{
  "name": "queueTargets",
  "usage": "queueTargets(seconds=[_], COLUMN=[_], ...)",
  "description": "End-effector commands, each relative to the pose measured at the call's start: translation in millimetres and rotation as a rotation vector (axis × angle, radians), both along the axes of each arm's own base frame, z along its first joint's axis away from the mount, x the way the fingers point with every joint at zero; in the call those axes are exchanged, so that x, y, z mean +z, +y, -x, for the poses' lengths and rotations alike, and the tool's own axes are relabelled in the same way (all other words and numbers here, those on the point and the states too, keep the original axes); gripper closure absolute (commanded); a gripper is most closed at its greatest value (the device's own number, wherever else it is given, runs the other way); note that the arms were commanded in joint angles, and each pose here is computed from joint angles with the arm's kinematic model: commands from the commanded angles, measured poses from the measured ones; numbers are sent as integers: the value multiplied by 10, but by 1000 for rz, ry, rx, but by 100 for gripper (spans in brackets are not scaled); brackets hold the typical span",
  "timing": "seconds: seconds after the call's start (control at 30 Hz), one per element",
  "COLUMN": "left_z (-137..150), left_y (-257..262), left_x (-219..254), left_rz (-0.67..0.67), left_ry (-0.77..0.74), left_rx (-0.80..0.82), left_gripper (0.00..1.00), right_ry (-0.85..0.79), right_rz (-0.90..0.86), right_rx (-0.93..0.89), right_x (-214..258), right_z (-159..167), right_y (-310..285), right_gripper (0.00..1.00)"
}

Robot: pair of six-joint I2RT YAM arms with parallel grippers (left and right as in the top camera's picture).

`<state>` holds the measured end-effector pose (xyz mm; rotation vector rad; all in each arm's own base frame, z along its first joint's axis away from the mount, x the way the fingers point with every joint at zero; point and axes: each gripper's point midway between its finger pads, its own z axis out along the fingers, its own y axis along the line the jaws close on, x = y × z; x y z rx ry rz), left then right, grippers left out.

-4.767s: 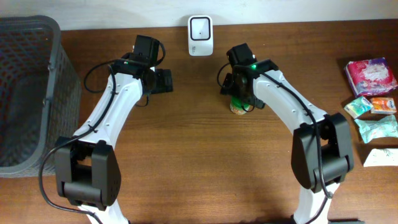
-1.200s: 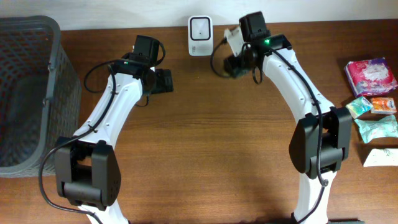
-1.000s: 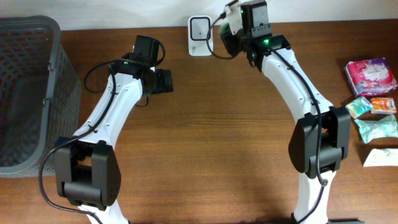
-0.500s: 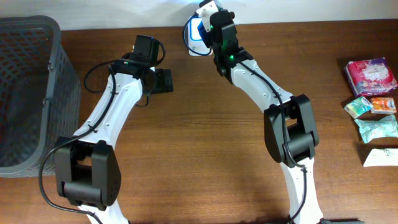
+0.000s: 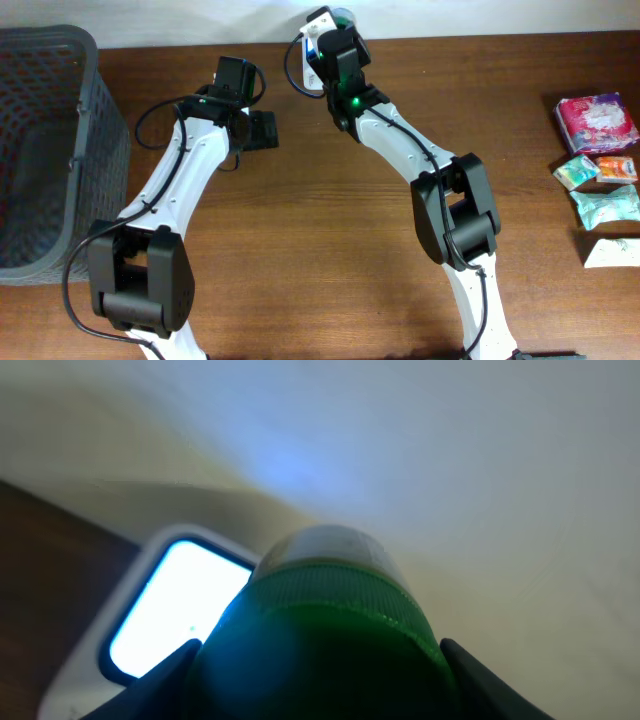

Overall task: Scan the item barcode
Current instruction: 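Raise the green-lidded jar to the white scanner, then carry the jar to the right edge and set it down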

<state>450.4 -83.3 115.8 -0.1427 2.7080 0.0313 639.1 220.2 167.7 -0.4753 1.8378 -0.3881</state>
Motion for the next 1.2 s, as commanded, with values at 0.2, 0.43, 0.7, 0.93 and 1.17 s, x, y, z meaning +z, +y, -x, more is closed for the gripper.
queueTargets(seconds=[0.2, 0.43, 0.7, 0.93, 1.17], left_z=[4, 4, 4, 4, 4], left_y=[34, 34, 34, 33, 34], left_x=[-41, -41, -41, -41, -41], left_rz=[-8, -8, -8, -8, -8], left_ry=[8, 8, 8, 8, 8], left_rx=[18, 18, 18, 18, 19], left_gripper=[1, 1, 1, 1, 1], right_ry=[13, 293, 528, 580, 611], right_rz=[-270, -242, -530, -749, -709], right_rx=[-490, -902, -839, -967, -1024], right_x=[990, 501, -222, -541, -779], right_z=[260, 1063, 1379, 1512, 1610], right_y=[-1785, -3868, -4439, -4281, -4370], right_gripper=[44, 44, 43, 38, 19])
